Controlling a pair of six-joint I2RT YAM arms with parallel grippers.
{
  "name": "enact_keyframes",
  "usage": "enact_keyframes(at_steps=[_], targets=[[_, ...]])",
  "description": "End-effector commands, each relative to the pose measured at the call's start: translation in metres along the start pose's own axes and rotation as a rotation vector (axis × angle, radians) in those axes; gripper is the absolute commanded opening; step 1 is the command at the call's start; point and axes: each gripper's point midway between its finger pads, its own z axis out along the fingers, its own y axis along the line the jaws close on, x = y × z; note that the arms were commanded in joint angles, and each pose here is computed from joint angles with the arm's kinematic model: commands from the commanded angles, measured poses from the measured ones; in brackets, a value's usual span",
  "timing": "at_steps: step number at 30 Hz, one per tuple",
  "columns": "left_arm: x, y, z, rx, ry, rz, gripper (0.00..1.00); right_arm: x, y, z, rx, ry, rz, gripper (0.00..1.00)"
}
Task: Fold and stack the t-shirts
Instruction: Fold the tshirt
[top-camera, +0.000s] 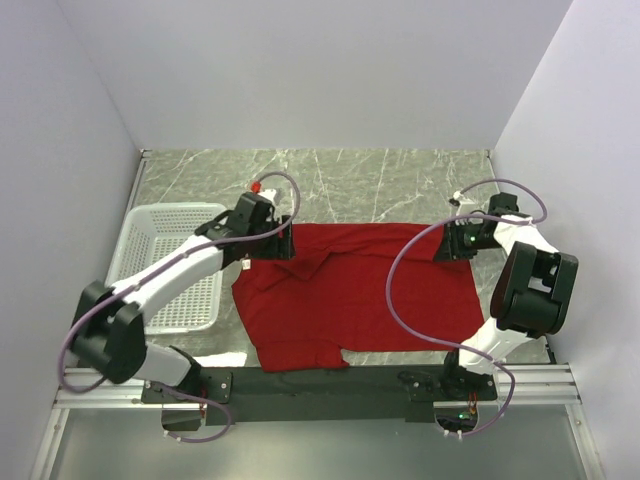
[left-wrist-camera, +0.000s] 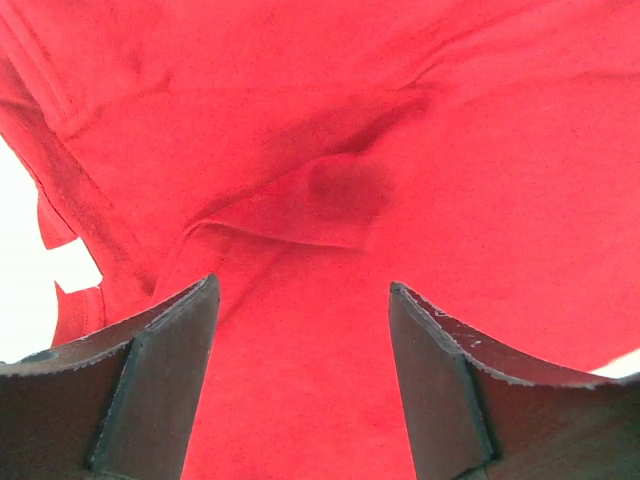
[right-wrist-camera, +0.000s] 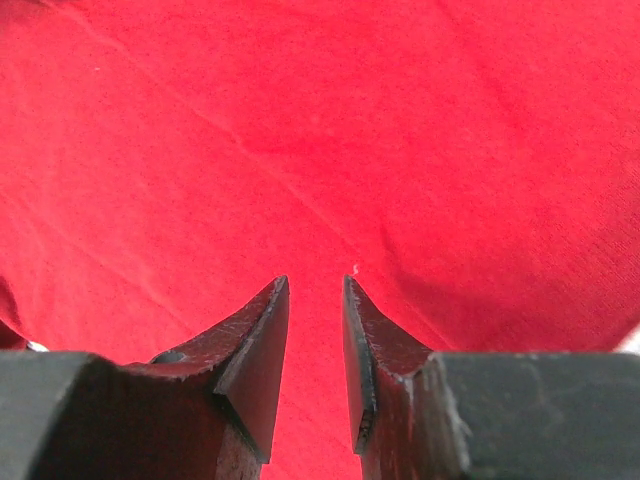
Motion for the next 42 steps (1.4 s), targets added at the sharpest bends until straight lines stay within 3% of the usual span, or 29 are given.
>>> enact_keyframes(at_steps=[1,4,8,16,19,24,30,31,34,35,36,38,39,42], targets=[[0.014,0.015,0.019,-0.062,0.058,0.047,0.73,-0.01,0.01,-0.003,0.004,-0.025,-0.046,0.36],[0.008,0.018,0.025,-0.085,0.069,0.109,0.72,-0.012,0.012,-0.002,-0.002,-0.027,-0.049,0.36],[-0.007,0.017,0.024,-0.066,0.08,0.319,0.65,-0.009,0.013,0.0,-0.007,-0.024,-0.045,0.36],[0.017,0.029,0.026,0.035,0.162,0.695,0.66,-0.013,0.017,-0.002,-0.022,-0.034,-0.065,0.36],[0.016,0.03,0.032,0.044,0.144,0.741,0.65,-0.012,0.03,-0.001,-0.086,-0.007,-0.112,0.36],[0.008,0.029,0.04,0.033,0.122,0.763,0.63,-0.013,0.099,0.01,-0.322,0.063,-0.149,0.38],[-0.033,0.013,0.005,0.004,-0.112,0.626,0.64,-0.017,0.204,0.041,-0.531,0.169,-0.227,0.38],[-0.034,0.016,-0.001,-0.02,-0.141,0.556,0.65,-0.018,0.211,0.047,-0.504,0.18,-0.236,0.38],[-0.049,0.022,-0.036,-0.083,-0.278,0.362,0.74,-0.029,0.248,0.075,-0.427,0.11,-0.519,0.42],[-0.059,0.024,-0.057,-0.104,-0.356,0.296,0.79,-0.032,0.256,0.077,-0.409,0.086,-0.583,0.45],[-0.06,0.036,-0.068,-0.165,-0.396,0.17,0.92,-0.026,0.274,0.084,-0.408,0.082,-0.676,0.48],[-0.061,0.047,-0.096,-0.197,-0.477,0.053,0.99,-0.037,0.285,0.095,-0.347,0.03,-0.763,0.5],[-0.058,0.057,-0.105,-0.23,-0.5,-0.046,0.99,-0.04,0.294,0.099,-0.337,0.017,-0.82,0.5],[-0.054,0.065,-0.134,-0.217,-0.568,-0.157,0.99,-0.043,0.309,0.123,-0.191,0.007,-0.918,0.5]])
